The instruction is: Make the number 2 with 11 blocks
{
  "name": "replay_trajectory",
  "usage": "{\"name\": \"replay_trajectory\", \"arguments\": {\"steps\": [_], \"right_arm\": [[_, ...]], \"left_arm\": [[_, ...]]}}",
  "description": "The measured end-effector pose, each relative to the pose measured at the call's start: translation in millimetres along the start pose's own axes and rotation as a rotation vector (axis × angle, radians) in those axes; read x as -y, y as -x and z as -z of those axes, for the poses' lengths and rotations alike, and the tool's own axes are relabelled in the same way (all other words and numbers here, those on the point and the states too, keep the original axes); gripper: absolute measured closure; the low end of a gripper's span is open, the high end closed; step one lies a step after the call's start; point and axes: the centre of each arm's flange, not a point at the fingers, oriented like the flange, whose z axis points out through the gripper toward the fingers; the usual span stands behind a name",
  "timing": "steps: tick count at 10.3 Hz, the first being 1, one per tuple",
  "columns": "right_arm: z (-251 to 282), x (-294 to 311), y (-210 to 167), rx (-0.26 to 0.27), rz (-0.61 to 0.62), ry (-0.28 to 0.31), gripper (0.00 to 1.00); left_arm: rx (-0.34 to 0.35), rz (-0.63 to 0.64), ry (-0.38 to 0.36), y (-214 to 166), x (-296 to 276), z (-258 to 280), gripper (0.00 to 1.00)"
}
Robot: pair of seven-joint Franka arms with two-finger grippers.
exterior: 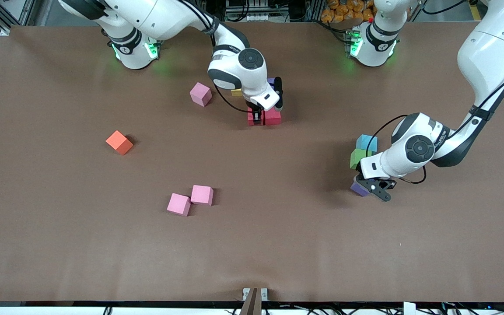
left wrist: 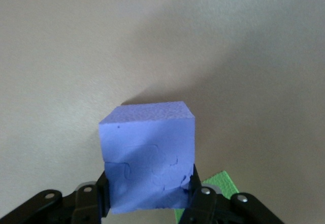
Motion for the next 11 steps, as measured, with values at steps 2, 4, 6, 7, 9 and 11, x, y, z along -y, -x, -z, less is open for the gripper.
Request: {"name": "replay_trajectory", "arguments": {"steps": [2,4,6,7,9,11], "right_arm": [[-1,2,-2,-0.008,0.004,0.0,0.4],[-2,2,-2,-0.012,0.004,-0.001,0.4],[-3,3,-3,-0.012,0.005,-0.002,0.4],[-3,3,-3,-0.012,0.005,-0.002,0.4],[-4,3,-3,-0.011,0.006,-0.003,0.4],[-4,3,-3,-0.01,0.009,-0.001,0.4]], "left_arm": [[-0.002,0.011,-0.016,-6,9,11,0.45],[0.013,0.026,-0.033,-10,18,25,0.45],[0.004,0.066,-0.029,-13,24,41,0.45],[-0.007,0.086,-0.022,-15,26,49,0.45],[-0.024,0.118,-0.015,-17,29,66,0.45],[-0.025,0.161,-0.028,-16,31,76,0.45]]}}
